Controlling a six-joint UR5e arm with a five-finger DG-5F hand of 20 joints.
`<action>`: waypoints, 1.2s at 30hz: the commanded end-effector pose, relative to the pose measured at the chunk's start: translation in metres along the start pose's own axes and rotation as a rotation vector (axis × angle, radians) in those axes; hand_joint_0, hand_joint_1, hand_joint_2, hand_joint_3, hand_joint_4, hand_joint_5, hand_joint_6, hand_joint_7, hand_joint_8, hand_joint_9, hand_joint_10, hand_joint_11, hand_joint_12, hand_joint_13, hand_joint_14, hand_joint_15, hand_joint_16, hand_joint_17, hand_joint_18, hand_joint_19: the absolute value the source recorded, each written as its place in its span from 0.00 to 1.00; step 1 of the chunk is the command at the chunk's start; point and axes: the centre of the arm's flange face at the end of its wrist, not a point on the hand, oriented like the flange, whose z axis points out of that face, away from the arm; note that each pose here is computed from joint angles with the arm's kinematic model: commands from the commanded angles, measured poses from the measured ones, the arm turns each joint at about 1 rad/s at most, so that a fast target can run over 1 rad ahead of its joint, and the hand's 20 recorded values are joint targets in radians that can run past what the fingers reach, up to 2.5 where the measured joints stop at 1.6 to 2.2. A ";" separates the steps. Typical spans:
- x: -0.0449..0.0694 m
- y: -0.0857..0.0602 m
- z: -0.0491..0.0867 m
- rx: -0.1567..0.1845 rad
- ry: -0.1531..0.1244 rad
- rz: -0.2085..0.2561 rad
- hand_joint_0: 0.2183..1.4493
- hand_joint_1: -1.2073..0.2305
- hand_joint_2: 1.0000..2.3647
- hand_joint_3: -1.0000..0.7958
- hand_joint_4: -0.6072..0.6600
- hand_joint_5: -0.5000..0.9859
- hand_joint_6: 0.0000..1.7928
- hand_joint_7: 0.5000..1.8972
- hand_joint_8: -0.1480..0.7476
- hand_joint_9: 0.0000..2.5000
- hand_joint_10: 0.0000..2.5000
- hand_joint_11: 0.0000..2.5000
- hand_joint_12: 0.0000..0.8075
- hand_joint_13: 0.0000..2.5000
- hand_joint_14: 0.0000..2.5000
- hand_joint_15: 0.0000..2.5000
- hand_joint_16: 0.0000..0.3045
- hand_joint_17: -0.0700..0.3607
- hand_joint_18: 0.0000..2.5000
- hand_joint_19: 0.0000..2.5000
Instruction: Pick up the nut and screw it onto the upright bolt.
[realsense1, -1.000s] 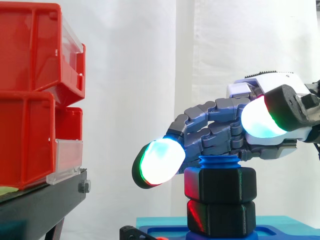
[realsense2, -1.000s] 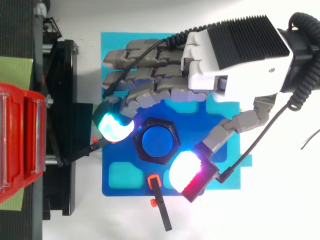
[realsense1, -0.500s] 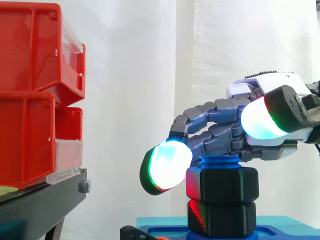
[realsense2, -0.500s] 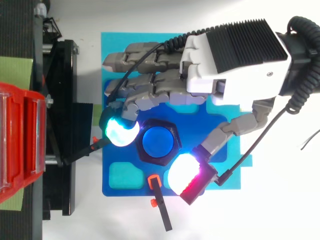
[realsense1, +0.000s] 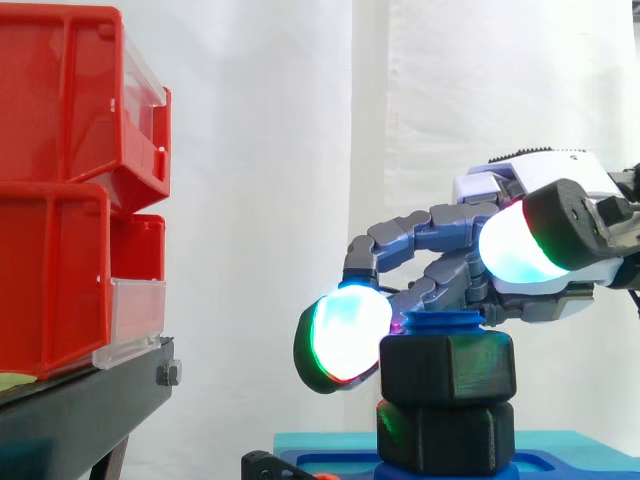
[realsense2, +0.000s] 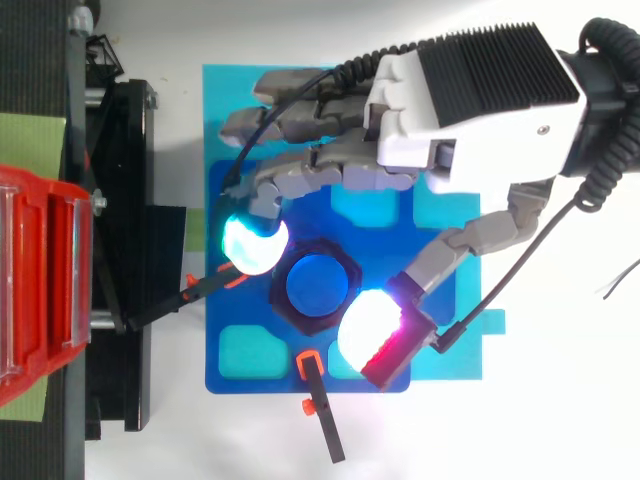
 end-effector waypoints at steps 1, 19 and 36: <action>-0.002 -0.002 -0.001 0.003 -0.002 0.000 0.19 0.48 0.00 0.28 0.69 0.32 0.28 0.49 0.48 0.28 0.00 0.00 0.45 0.10 0.00 0.00 0.17 0.44 0.00 0.00; -0.004 -0.008 -0.006 0.027 0.016 0.005 0.21 0.48 0.00 0.28 0.59 0.37 0.28 0.54 0.44 0.43 0.00 0.00 0.41 0.20 0.00 0.00 0.14 0.39 0.06 0.00; -0.020 -0.013 -0.024 0.081 0.050 0.001 0.22 0.51 0.00 0.28 0.56 0.39 0.28 0.58 0.38 0.58 0.00 0.02 0.35 0.33 0.00 0.00 0.12 0.36 0.20 0.04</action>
